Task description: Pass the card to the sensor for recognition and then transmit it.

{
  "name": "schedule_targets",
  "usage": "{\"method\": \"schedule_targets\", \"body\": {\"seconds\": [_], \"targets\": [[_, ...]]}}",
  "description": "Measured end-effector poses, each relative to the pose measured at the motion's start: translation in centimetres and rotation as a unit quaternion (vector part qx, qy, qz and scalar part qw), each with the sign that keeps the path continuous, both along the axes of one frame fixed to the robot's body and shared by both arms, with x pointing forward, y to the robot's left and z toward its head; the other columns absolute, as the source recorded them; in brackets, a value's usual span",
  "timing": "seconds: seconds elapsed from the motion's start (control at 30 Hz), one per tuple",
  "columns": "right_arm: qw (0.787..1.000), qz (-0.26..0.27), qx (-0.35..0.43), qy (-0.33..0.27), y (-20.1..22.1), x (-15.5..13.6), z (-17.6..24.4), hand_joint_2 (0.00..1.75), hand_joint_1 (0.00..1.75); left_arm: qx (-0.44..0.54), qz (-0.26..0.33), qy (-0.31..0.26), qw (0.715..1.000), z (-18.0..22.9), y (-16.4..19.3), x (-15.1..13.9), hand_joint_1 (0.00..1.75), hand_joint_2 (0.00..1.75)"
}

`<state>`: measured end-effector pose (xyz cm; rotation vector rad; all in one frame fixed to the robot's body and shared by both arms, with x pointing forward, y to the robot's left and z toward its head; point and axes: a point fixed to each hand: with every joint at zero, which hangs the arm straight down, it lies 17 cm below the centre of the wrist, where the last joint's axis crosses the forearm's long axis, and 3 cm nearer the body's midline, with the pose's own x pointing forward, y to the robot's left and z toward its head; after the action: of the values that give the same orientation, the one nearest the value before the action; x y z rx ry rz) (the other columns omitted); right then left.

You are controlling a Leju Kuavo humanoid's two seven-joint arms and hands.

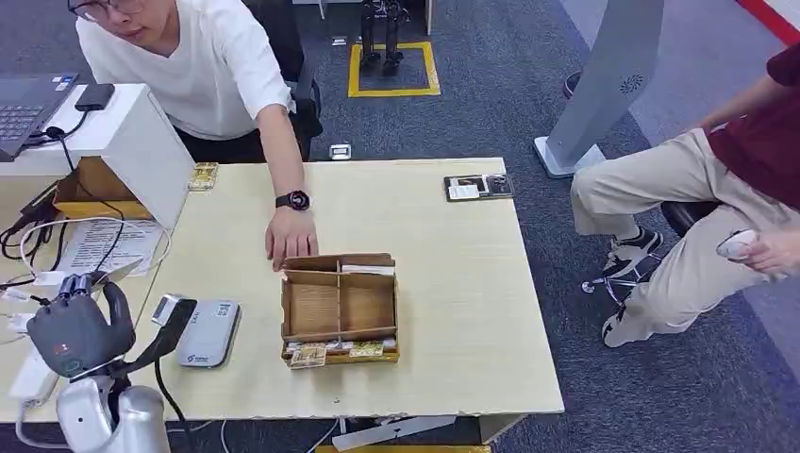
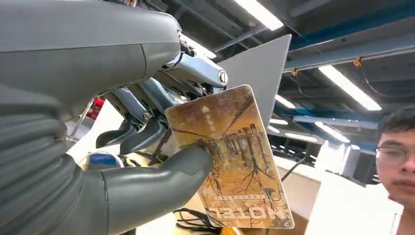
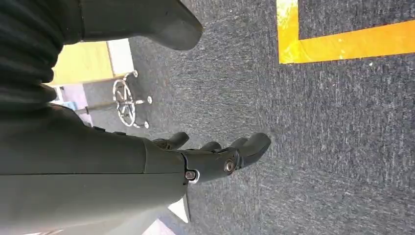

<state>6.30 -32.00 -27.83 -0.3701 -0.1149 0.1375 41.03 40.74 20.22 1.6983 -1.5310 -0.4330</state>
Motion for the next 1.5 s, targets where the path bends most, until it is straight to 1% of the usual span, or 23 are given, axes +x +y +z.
{"method": "schedule_targets", "body": {"seconds": [0.1, 0.2, 0.43, 0.5, 0.53, 0.57, 0.63, 0.73, 0.93, 1.1, 1.5], "targets": [[1.000, -0.002, 0.000, 0.002, 0.0, -0.1, 0.0, 1.75, 0.00, -0.003, 0.024, 0.023, 0.999, -1.2, 0.9, -0.5, 1.75, 1.75], [1.000, -0.003, 0.000, 0.003, 0.0, -0.3, 0.0, 1.75, 0.00, -0.009, 0.069, 0.062, 0.996, -3.1, 2.0, -1.3, 1.75, 1.75], [1.000, -0.003, 0.002, 0.004, 0.1, -0.5, -0.1, 1.75, 0.00, 0.001, 0.069, 0.085, 0.994, -4.2, 0.9, -1.3, 1.75, 1.75], [1.000, -0.005, 0.002, 0.005, 0.0, -0.6, -0.1, 1.75, 0.00, -0.011, 0.085, 0.092, 0.992, -4.7, 0.9, -1.2, 1.75, 1.75], [1.000, -0.007, 0.002, 0.005, 0.0, -0.6, -0.1, 1.75, 0.00, -0.015, 0.084, 0.096, 0.992, -5.1, 0.1, -0.9, 1.75, 1.75], [1.000, -0.007, 0.002, 0.005, 0.0, -0.6, -0.1, 1.75, 0.00, -0.013, 0.078, 0.101, 0.992, -5.3, -0.6, -0.7, 1.75, 1.75], [1.000, -0.009, 0.002, 0.004, 0.0, -0.6, -0.1, 1.75, 0.00, 0.000, 0.050, 0.111, 0.993, -6.0, -2.8, -0.1, 1.75, 1.75], [1.000, -0.010, 0.003, 0.002, 0.0, -0.6, -0.1, 1.75, 0.00, 0.026, -0.003, 0.133, 0.991, -7.6, -6.6, 0.3, 1.75, 1.75], [1.000, -0.012, 0.004, 0.001, 0.0, -0.7, -0.1, 1.75, 0.00, 0.060, -0.068, 0.155, 0.984, -9.4, -10.4, 0.4, 1.75, 1.75], [1.000, -0.013, 0.004, 0.000, 0.0, -0.7, -0.1, 1.75, 0.00, 0.077, -0.098, 0.170, 0.977, -10.8, -11.9, 0.2, 1.75, 1.75], [1.000, -0.014, 0.004, -0.001, 0.0, -0.7, -0.1, 1.75, 0.00, 0.076, -0.105, 0.188, 0.974, -12.3, -12.3, 0.0, 1.75, 1.75]]}}
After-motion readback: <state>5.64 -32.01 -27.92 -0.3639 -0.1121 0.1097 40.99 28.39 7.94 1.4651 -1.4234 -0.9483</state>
